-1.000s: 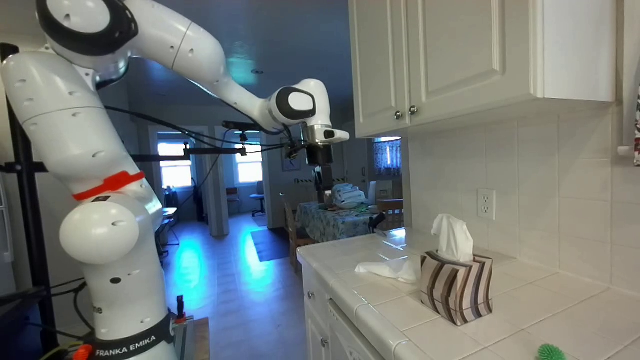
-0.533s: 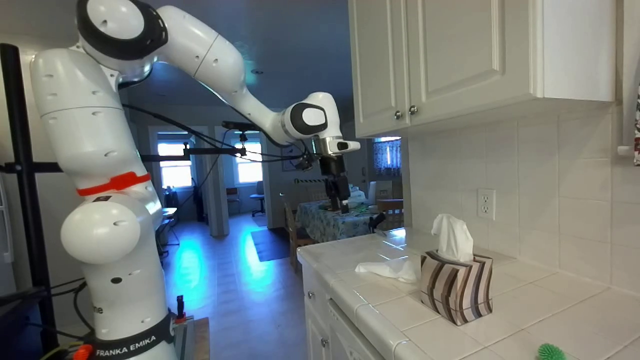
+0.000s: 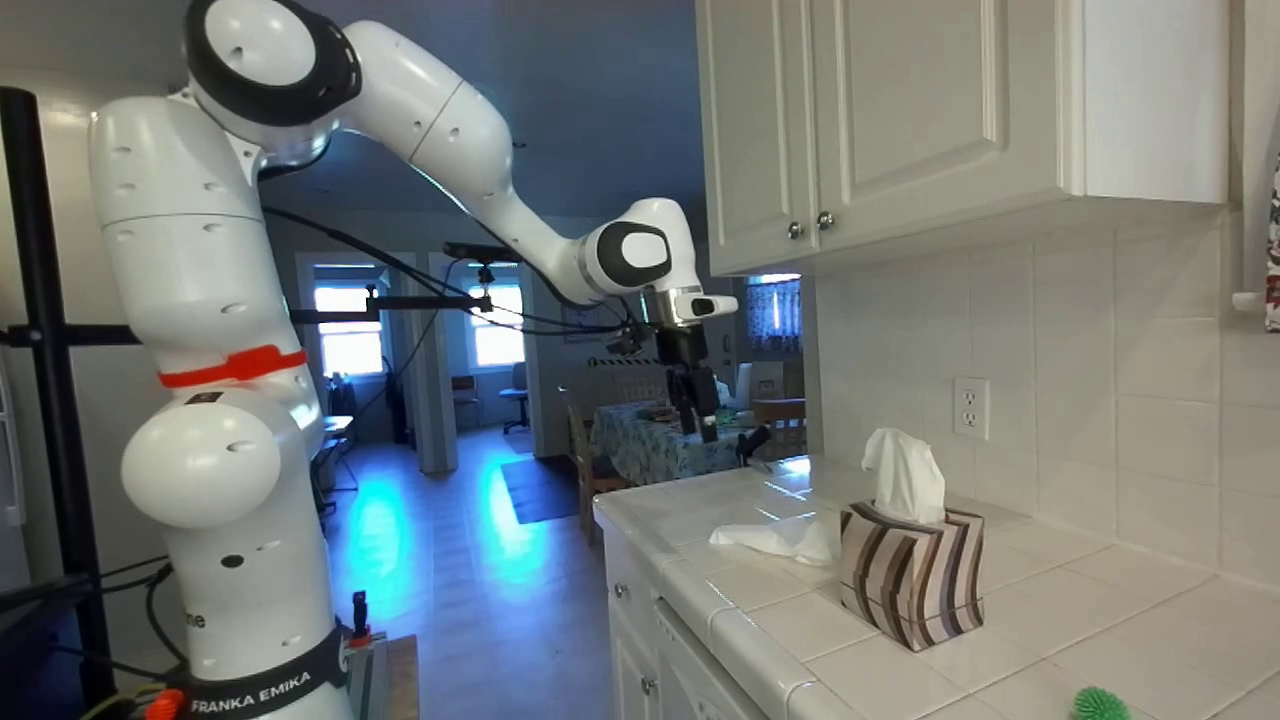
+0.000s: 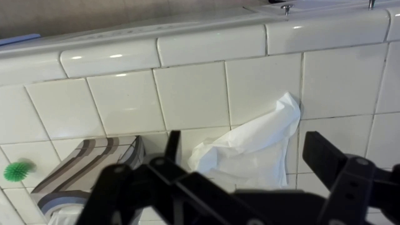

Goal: Use the napkin to wipe the cabinet door on the right

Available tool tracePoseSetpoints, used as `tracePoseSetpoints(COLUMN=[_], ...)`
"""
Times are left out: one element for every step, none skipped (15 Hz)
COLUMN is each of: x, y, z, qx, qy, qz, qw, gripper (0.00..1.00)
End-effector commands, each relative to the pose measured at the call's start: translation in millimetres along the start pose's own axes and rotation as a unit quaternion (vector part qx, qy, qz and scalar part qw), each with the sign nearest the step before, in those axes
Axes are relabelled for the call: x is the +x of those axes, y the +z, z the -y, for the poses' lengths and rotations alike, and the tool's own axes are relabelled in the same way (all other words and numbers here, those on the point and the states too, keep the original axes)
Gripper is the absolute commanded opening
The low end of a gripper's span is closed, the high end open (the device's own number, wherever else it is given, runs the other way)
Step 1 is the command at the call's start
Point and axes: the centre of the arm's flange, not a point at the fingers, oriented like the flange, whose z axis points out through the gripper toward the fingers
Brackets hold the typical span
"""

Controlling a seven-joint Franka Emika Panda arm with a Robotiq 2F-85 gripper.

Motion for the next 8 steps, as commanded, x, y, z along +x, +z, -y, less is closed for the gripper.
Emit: tracePoseSetpoints(x=[35.0, 40.7, 45.2, 50.1, 54.9, 57.7, 60.8, 63.0], y=[22.0, 27.5, 34.6, 41.5, 50.5, 58.5, 68.2, 76.4], z=[-1.7, -2.5, -2.3, -2.0, -1.5, -0.4, 1.3, 2.3], qx=[0.009, 0.018, 0.029, 0.037, 0.041, 0.041, 0.043, 0.042], qy=[-0.024, -0.039, -0.050, -0.064, -0.079, -0.091, -0.104, -0.114], qz=[-0.028, -0.035, -0.043, -0.048, -0.054, -0.057, -0.059, -0.061], qw=[0.9993, 0.9985, 0.9974, 0.9961, 0.9946, 0.9934, 0.9919, 0.9907], gripper=[1.00, 1.00, 1.00, 1.00, 1.00, 1.00, 1.00, 1.00])
